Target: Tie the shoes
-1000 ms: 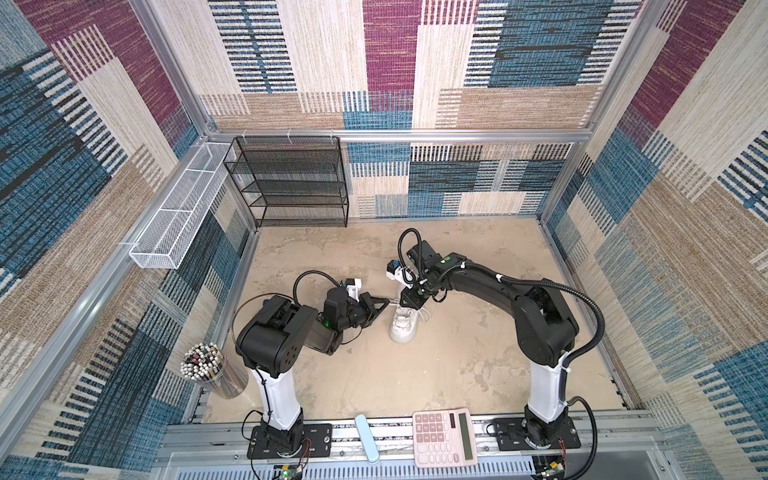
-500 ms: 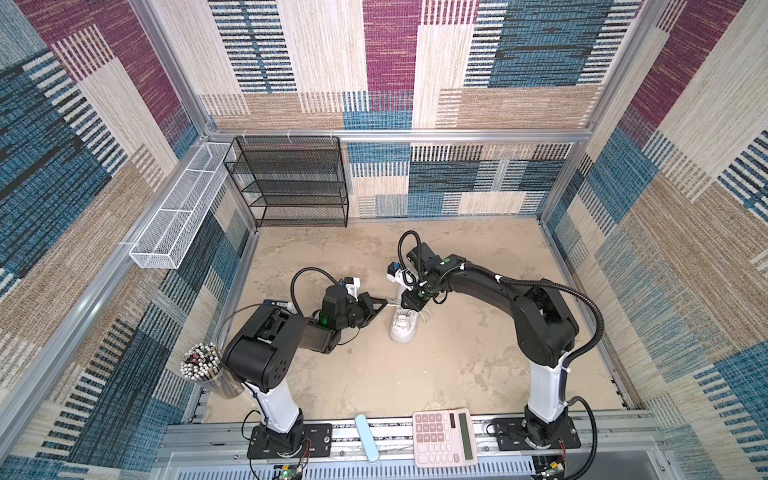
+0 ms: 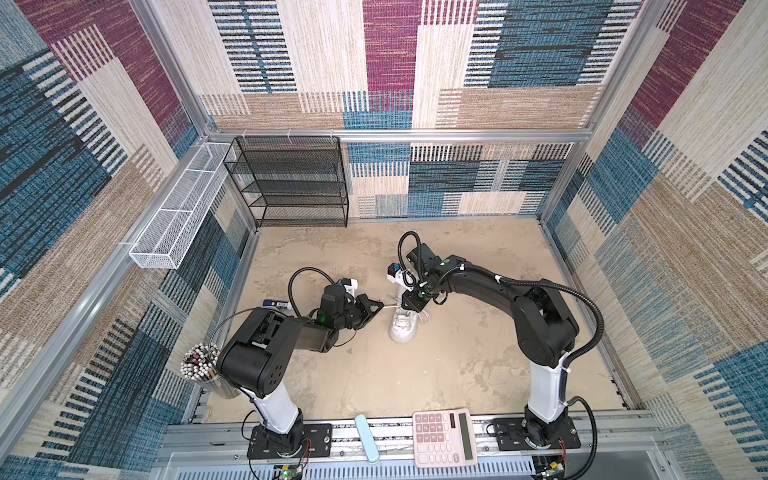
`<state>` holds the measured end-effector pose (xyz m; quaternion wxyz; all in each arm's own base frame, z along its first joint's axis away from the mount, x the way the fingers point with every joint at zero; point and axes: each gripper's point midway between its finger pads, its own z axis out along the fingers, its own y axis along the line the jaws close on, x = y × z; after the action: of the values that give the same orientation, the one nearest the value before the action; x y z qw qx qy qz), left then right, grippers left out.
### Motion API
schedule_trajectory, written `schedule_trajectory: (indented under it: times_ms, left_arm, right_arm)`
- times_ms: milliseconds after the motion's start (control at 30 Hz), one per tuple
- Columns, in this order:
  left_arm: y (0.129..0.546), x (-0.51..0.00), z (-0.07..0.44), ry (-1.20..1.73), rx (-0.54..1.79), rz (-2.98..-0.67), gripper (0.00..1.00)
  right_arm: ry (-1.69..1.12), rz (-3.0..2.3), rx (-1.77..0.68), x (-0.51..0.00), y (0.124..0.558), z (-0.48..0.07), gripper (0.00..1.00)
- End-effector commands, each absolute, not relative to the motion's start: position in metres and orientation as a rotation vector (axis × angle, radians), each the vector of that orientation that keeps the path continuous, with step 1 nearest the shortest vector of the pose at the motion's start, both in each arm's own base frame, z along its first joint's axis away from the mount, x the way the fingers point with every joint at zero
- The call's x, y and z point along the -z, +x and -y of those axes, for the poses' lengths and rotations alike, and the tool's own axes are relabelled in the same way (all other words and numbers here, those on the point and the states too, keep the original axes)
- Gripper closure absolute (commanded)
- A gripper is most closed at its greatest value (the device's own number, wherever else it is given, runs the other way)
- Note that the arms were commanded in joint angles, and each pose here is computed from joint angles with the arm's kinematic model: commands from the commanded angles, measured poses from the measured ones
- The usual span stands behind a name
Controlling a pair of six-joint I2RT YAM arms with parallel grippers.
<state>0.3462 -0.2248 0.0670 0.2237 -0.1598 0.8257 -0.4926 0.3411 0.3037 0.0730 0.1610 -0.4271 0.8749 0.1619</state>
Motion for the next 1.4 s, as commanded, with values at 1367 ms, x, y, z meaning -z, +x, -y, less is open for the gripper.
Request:
schedule_trajectory:
  times_ms: [1367]
  left_arm:
    - [0.354,-0.065,0.211,-0.430,1.238,-2.297,1.00]
  right_arm:
    - [-1.246,-2.541,-0.364,-0.064,0.337,-0.288,0.80]
